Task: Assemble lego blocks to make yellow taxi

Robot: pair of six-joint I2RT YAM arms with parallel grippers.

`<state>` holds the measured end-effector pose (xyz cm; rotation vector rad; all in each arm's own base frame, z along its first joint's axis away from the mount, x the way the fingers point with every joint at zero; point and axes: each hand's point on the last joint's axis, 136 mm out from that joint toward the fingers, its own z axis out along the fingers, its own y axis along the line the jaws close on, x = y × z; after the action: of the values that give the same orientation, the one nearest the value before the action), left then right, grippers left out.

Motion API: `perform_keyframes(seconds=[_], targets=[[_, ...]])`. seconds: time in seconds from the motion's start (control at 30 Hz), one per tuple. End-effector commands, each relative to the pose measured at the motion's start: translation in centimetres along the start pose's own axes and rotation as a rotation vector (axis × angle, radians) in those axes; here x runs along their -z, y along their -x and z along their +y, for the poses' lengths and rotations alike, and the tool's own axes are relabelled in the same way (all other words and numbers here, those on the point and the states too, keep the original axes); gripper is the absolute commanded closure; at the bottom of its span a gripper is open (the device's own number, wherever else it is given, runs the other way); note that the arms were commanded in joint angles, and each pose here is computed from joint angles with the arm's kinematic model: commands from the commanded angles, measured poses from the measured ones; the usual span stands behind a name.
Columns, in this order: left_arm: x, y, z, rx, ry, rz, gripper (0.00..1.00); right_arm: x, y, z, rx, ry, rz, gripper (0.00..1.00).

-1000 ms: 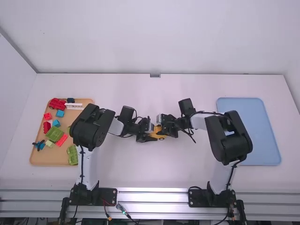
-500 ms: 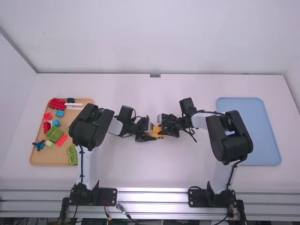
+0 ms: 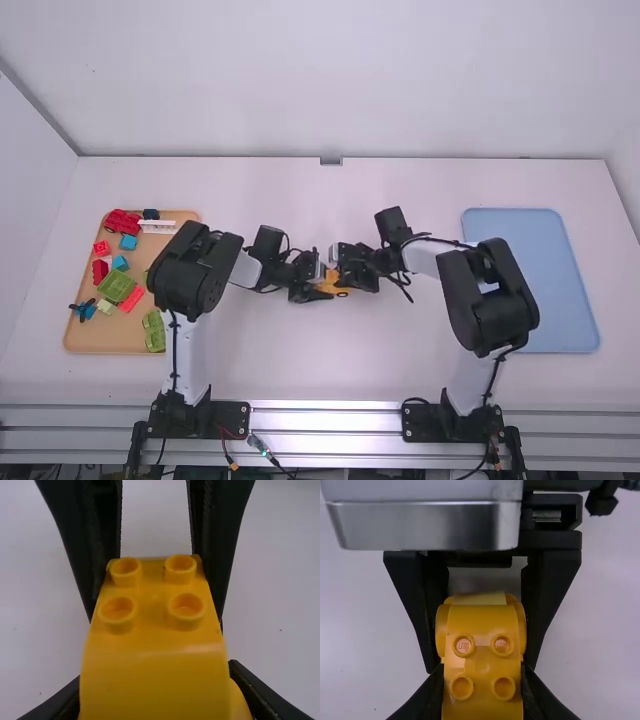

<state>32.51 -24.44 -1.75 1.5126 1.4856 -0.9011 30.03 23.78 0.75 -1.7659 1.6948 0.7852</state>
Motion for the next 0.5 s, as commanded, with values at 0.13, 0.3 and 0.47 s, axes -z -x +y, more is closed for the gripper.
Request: perform_keyframes(seconds=[0.13,0.3,0.47], targets=[[-0.1,-1.72,0.18,0.053,0.027,0.062,0.76,-1.78,-4.45,2.03,-0.052,0.003,0.203,1.0],[-0.09,-1.66,0.32,0.048,0.03,0.061,0.77,-1.81,-4.62,2.29,-0.057,0.009,0.209,1.0],[-0.11,-1.59,0.42,0.047,0.03,0.061,0.78,-1.89,-4.41,2.14,-0.029,0.007,0.205,1.0]])
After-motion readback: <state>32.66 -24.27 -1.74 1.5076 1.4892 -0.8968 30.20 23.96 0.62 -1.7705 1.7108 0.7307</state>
